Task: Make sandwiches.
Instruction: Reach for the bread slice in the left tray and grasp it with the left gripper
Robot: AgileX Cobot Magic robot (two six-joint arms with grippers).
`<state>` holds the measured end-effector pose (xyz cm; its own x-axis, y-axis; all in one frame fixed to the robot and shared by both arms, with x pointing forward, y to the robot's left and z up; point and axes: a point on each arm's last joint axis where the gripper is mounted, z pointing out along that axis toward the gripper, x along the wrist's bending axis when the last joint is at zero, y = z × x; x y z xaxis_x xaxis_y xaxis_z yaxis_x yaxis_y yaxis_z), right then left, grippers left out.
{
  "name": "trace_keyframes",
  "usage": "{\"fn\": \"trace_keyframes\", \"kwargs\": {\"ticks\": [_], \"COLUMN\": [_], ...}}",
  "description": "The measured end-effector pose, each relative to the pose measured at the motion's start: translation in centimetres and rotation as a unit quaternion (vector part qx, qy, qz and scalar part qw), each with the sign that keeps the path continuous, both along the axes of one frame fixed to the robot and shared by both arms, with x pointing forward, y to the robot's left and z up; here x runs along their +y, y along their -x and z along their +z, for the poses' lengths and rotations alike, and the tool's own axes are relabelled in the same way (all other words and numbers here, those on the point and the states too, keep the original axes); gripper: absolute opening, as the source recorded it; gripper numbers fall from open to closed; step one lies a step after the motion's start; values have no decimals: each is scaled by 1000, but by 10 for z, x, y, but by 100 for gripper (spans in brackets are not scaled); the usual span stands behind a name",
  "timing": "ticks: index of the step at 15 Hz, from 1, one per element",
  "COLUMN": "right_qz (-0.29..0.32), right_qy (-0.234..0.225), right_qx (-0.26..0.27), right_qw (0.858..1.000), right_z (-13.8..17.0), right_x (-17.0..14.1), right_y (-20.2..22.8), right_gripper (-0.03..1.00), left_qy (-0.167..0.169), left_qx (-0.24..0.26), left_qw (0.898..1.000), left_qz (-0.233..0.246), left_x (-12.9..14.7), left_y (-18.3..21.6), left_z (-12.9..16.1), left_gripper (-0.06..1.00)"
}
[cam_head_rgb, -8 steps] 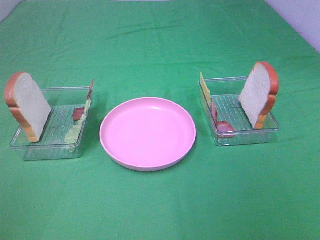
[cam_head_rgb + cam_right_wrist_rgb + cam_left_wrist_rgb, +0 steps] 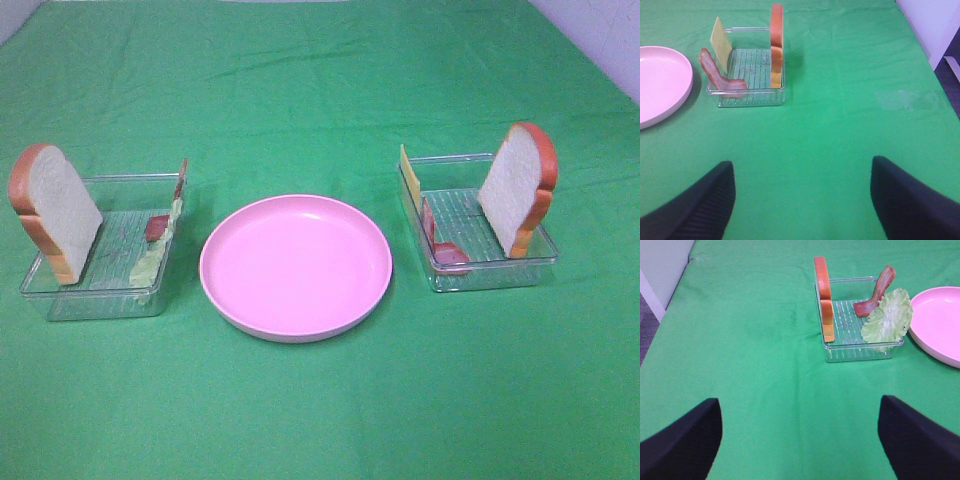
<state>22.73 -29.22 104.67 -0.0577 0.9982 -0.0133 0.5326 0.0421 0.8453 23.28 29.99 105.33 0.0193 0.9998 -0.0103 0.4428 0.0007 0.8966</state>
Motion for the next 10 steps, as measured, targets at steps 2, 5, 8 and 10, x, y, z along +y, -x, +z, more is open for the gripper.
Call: {"fn": "trace_keyframes", "kwargs": {"ticks": [2,5,8,10], "right_qz": [0,0,0,0], "right_qy": [0,0,0,0], "right_qx": [0,0,0,0], "right_qw": [1000,1000,1000,1000], "right_z": [0,0,0,0], "right_x": [0,0,0,0], "right_y": [0,0,0,0], "right_gripper": [71,71,71,71], "left_qy": [0,0,0,0], "left_qx": [0,0,0,0], "left_qw": [1000,1000,1000,1000], "left_qz": [0,0,0,0], "left_x": [0,0,0,0], "left_y": [0,0,0,0], "left_z": [0,0,0,0], "left_gripper": [80,80,80,80]}}
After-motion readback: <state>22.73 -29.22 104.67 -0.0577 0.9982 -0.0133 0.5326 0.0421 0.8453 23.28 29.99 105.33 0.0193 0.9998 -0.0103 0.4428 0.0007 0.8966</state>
